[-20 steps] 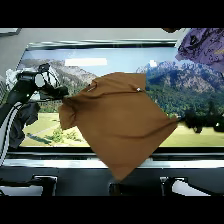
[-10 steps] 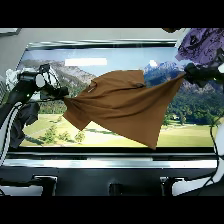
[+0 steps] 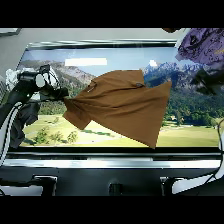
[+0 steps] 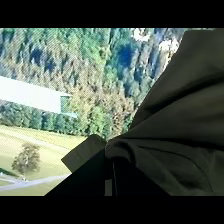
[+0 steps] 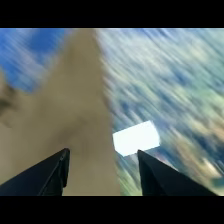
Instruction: Fold the clothes and pants, and hang the long-sleeved shirts on hangers.
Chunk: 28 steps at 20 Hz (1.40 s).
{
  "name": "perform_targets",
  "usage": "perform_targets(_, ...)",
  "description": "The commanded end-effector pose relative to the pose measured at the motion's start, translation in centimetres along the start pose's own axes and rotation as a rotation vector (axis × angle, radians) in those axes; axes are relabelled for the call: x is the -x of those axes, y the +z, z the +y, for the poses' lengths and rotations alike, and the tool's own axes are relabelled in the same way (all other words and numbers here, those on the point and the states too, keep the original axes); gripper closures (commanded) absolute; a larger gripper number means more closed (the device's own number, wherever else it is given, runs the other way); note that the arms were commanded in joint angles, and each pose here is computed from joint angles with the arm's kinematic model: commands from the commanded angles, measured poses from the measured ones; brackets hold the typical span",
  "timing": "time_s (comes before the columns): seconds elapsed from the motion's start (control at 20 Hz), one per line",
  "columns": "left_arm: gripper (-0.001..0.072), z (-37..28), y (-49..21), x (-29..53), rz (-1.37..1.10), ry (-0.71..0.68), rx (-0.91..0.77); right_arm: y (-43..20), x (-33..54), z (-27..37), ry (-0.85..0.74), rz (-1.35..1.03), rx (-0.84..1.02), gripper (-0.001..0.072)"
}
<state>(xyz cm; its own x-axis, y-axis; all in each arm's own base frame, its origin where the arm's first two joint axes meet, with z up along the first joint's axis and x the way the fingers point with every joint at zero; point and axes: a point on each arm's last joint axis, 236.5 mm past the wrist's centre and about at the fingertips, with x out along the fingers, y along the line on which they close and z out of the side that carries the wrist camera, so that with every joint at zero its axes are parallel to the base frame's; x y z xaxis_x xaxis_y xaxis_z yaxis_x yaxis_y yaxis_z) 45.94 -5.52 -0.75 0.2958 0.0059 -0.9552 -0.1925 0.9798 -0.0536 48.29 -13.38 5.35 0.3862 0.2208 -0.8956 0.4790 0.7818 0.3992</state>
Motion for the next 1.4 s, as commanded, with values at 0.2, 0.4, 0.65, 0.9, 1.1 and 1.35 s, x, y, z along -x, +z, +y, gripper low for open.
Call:
perform_targets(0.2, 0.0687, 0.1, -1.0, 0.0, 0.042, 0.005, 0.004, -15.1, -1.8, -2.8, 0.157, 0.301, -0.109, 0.0219)
perform_targets(0.4, 0.0686, 0.0, -1.1, 0.0, 0.049, 0.001, 0.006, -25.6, -3.9, -2.6, 0.258, 0.393, -0.149, 0.0214)
perform_targets(0.65, 0.0686, -0.3, -1.3, 0.0, 0.054, -0.01, 0.011, -31.2, -6.4, -4.8, 0.221, 0.403, -0.194, 0.0217)
perform_targets(0.9, 0.0686, -0.3, -1.2, 0.0, 0.053, -0.01, 0.011, -32.7, -7.7, -4.4, 0.267, 0.393, -0.224, 0.0217)
perform_targets(1.1, 0.0686, -0.3, -1.2, 0.0, 0.053, -0.01, 0.011, -34.1, -9.2, -3.0, 0.23, 0.399, -0.145, 0.0217)
perform_targets(1.35, 0.0687, -0.3, -1.2, 0.0, 0.053, -0.01, 0.011, -35.1, -10.0, -1.5, 0.199, 0.411, -0.133, 0.0514)
